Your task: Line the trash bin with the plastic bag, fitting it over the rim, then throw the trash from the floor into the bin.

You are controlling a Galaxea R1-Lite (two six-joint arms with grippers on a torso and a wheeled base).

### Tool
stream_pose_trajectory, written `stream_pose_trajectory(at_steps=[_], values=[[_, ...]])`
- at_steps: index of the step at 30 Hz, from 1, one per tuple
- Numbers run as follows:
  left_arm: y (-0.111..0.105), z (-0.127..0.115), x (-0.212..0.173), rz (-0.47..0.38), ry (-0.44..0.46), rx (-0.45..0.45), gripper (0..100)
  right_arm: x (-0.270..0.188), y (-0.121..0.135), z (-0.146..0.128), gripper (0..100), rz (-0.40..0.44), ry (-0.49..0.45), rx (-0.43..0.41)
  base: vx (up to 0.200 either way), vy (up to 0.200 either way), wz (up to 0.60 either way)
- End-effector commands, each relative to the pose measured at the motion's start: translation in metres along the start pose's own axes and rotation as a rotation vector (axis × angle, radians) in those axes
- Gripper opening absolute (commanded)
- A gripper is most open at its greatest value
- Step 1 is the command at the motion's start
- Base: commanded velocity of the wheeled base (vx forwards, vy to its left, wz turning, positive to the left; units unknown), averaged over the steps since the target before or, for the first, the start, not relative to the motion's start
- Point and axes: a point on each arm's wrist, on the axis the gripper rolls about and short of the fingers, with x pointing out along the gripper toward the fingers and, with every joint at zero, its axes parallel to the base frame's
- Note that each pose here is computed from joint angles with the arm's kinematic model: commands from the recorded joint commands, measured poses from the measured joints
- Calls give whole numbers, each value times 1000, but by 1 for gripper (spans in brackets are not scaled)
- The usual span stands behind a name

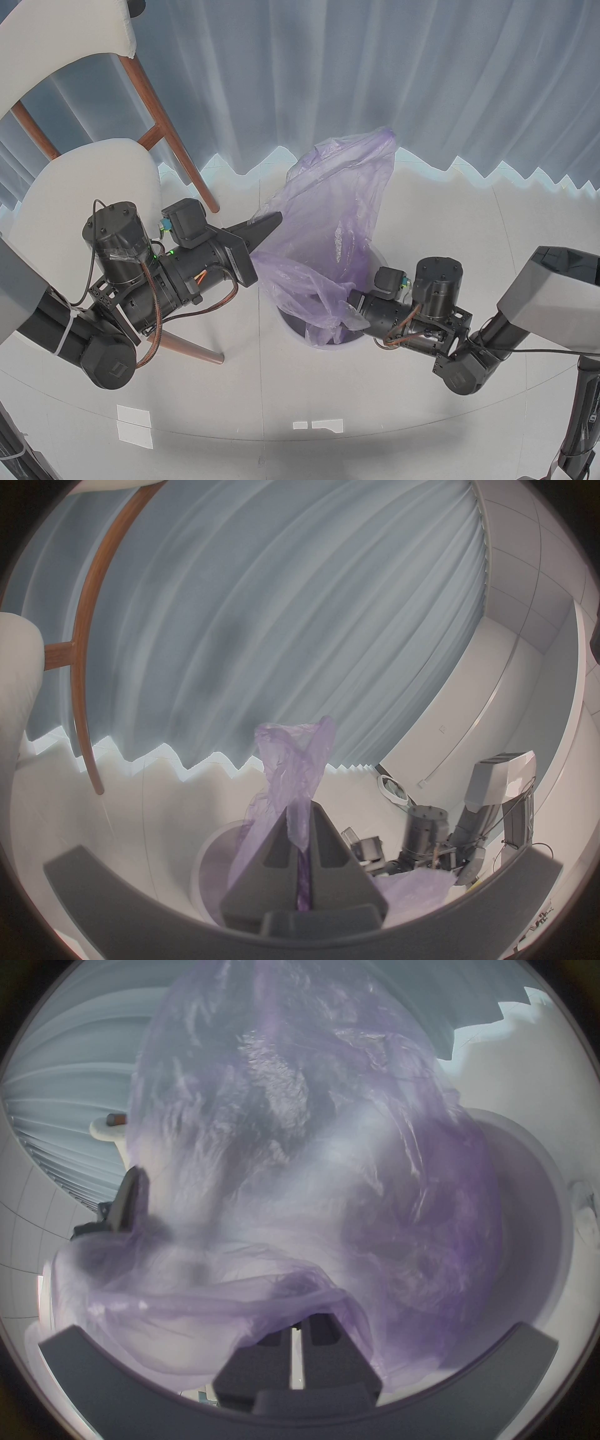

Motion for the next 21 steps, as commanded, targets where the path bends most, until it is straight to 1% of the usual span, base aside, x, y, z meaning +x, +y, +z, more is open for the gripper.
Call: stream_pose_trajectory(at_steps=[1,4,5,6,7,9,12,13,14,15,16,18,19,20,21], values=[[-2,-4,-1,-3,16,-5,0,33,-20,10,0,-29,1,7,0,0,0],[-2,-6,0,-5,21,-7,0,37,-18,16,0,-38,3,2,0,0,0],[-2,-7,0,-5,24,-9,0,40,-17,19,0,-64,-7,4,0,0,0],[-2,-11,1,-7,36,-13,0,39,-19,15,0,-117,-3,14,0,0,0],[-2,-14,2,-7,42,-16,0,38,-20,12,0,-145,5,22,0,0,0],[0,-22,5,-2,61,-23,0,29,-22,-8,0,-235,55,40,0,0,0],[3,-31,8,1,83,-29,0,9,-14,-29,0,-313,107,46,0,0,0],[3,-31,8,1,83,-29,0,9,-14,-29,0,-313,107,46,0,0,0],[3,-39,13,3,95,-35,0,-12,-3,-33,0,-326,129,55,0,0,0],[2,-42,15,8,98,-36,0,-21,2,-32,0,-327,134,61,0,0,0],[0,-47,18,23,105,-40,0,-41,15,-30,0,-324,138,65,0,0,0],[-1,-55,20,36,122,-44,0,-64,29,-34,0,-322,163,65,0,0,0],[-1,-57,21,37,126,-46,0,-73,34,-35,0,-320,170,64,0,0,0],[0,-60,21,39,135,-48,0,-94,47,-36,0,-318,185,62,0,0,0],[0,-60,20,40,137,-49,0,-106,52,-38,0,-321,201,61,0,0,0]])
